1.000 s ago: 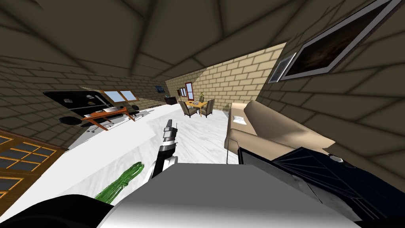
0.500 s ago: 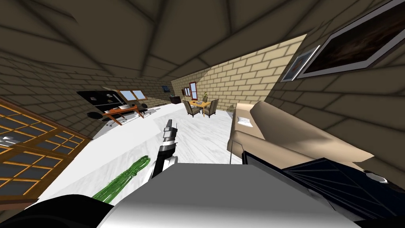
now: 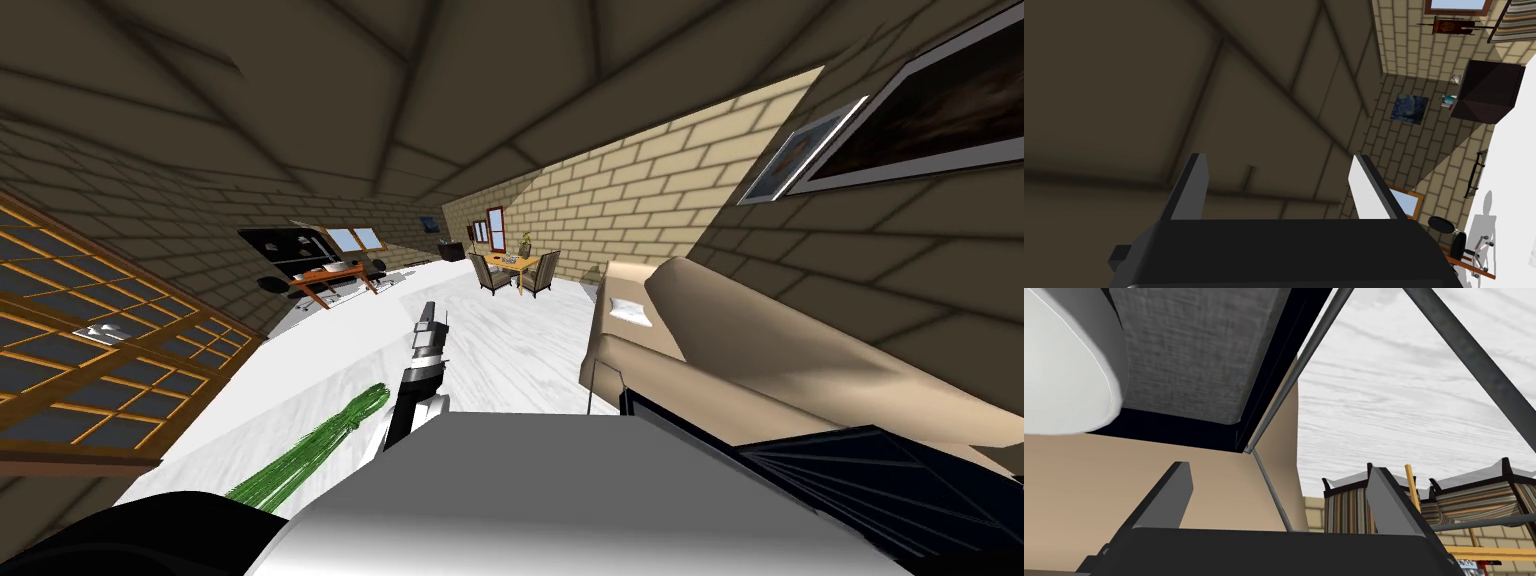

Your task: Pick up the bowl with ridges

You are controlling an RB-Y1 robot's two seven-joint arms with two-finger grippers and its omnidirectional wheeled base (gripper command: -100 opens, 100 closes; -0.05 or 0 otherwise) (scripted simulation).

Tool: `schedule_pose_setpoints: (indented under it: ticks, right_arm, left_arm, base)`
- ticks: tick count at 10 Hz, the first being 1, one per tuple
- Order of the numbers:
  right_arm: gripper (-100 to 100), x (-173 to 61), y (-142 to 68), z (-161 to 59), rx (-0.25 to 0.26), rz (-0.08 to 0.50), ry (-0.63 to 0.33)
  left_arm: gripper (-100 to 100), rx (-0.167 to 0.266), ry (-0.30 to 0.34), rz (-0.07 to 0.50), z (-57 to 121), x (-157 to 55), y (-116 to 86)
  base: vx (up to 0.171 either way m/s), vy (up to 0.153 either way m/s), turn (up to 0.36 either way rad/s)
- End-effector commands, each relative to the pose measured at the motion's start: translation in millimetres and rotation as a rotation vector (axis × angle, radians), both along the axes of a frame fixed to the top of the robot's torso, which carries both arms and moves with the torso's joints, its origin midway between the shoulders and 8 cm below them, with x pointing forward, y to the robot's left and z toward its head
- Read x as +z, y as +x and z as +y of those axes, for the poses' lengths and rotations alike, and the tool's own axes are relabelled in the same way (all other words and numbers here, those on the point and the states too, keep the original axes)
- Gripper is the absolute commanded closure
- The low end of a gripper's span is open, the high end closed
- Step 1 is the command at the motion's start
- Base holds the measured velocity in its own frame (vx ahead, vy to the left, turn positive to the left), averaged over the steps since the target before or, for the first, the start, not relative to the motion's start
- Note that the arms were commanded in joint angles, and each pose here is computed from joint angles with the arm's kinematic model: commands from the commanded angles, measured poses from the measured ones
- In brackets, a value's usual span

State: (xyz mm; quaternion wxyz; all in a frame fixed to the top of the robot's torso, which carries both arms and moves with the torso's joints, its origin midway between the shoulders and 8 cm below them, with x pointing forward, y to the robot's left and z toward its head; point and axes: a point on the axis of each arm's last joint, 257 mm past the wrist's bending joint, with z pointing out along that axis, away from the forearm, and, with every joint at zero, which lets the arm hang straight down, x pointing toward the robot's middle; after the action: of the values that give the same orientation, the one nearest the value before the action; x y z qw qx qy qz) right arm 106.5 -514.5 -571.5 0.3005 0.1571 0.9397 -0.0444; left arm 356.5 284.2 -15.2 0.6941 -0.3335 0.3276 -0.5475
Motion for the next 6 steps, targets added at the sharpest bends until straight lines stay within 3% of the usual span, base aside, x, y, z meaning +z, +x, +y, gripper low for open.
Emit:
schedule_pose_setpoints:
  ticks: [1, 2, 4, 5, 6]
  right_arm:
    - [-100, -5.5, -20.8, -8.8, -0.007, 0.049, -0.015]
    - [-100, -9.4, -37.3, -17.0, 0.002, 0.092, -0.036]
    - [-100, -12.2, -48.0, -20.1, -0.009, 0.112, -0.039]
    - [-100, -15.9, -68.8, -29.0, -0.006, 0.162, -0.059]
    - [-100, -17.0, -74.4, -30.5, -0.011, 0.173, -0.060]
  left_arm:
    - [0, 0.000, 0.000, 0.000, 0.0, 0.0, 0.0]
    - [0, 0.000, 0.000, 0.000, 0.1, 0.0, 0.0]
    - [0, 0.000, 0.000, 0.000, 0.1, 0.0, 0.0]
    - [0, 0.000, 0.000, 0.000, 0.1, -0.1, 0.0]
    - [0, 0.000, 0.000, 0.000, 0.0, 0.0, 0.0]
  base:
    - [0.010, 0.007, 0.137]
    - [0.012, 0.012, 0.193]
    - [0.009, 0.006, 0.043]
    - [0.009, 0.012, 0.175]
    - [0.010, 0.006, 0.105]
